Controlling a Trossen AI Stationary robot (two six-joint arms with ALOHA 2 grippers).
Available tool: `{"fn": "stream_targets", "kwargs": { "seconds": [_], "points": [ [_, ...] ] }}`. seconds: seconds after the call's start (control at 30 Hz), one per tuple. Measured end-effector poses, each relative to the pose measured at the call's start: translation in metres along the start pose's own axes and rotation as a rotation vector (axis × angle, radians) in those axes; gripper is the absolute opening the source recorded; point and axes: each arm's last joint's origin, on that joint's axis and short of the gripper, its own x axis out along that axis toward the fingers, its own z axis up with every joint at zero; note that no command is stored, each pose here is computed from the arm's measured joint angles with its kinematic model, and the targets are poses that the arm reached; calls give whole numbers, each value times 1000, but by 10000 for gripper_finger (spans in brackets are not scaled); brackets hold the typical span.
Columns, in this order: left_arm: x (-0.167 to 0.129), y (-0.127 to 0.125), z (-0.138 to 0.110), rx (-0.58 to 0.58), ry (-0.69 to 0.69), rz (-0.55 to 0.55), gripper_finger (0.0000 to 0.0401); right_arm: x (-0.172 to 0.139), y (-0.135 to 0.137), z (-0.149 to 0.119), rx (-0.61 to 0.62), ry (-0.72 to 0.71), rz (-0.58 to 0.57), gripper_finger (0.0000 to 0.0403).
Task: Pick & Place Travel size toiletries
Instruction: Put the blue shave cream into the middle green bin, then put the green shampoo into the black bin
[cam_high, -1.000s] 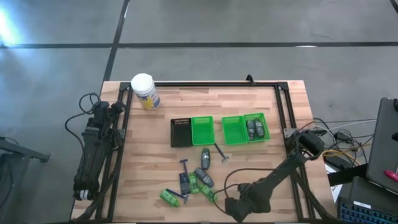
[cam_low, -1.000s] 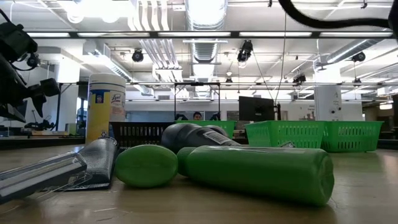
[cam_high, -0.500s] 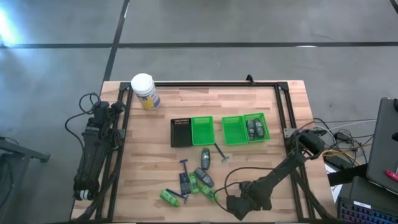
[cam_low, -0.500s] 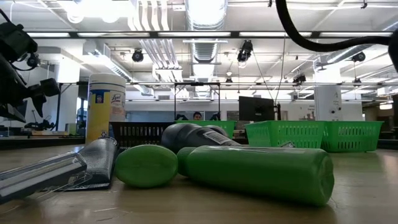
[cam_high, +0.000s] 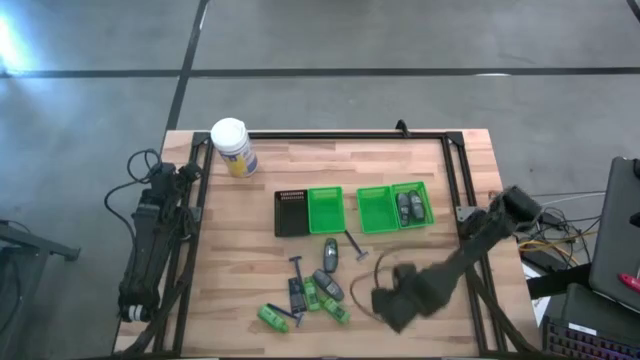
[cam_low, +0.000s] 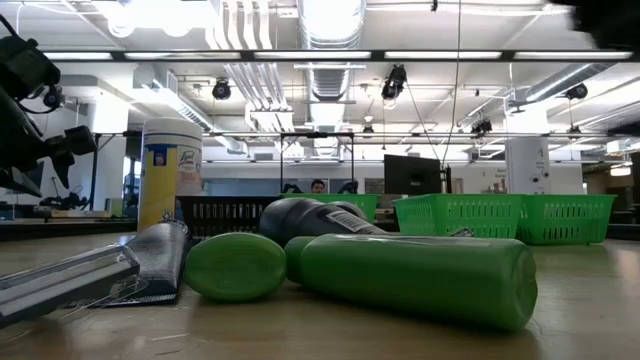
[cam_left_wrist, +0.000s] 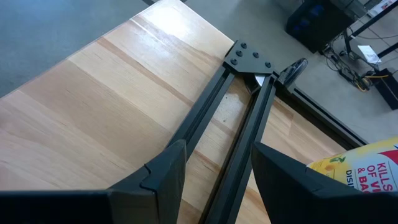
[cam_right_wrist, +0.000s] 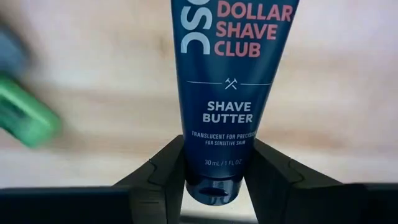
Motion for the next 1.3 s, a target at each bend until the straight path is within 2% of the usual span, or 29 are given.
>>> {"fn": "stream_targets", "kwargs": {
  "seconds": [0.17, 0.33, 0.43, 0.57, 0.77, 1.03, 1.3],
  "points": [
    [0, 0, 0, 0, 0, 0, 186, -29, 10, 78, -66, -96, 121, 122],
    [0, 0, 0, 0, 0, 0, 186, -28, 12, 163, -117, -88, 205, 128],
    [0, 0, 0, 0, 0, 0, 186, -25, 4, 196, -123, -57, 237, 135],
    [0, 0, 0, 0, 0, 1, 186, -19, -8, 225, -126, -14, 239, 133],
    [0, 0, 0, 0, 0, 0, 186, -6, -12, 250, -169, 1, 203, 142],
    [0, 0, 0, 0, -1, 0, 186, 8, -3, 257, -208, 43, 150, 220],
    [0, 0, 0, 0, 0, 0, 186, -27, 10, 241, -281, -115, 218, 285]
  ]
}}
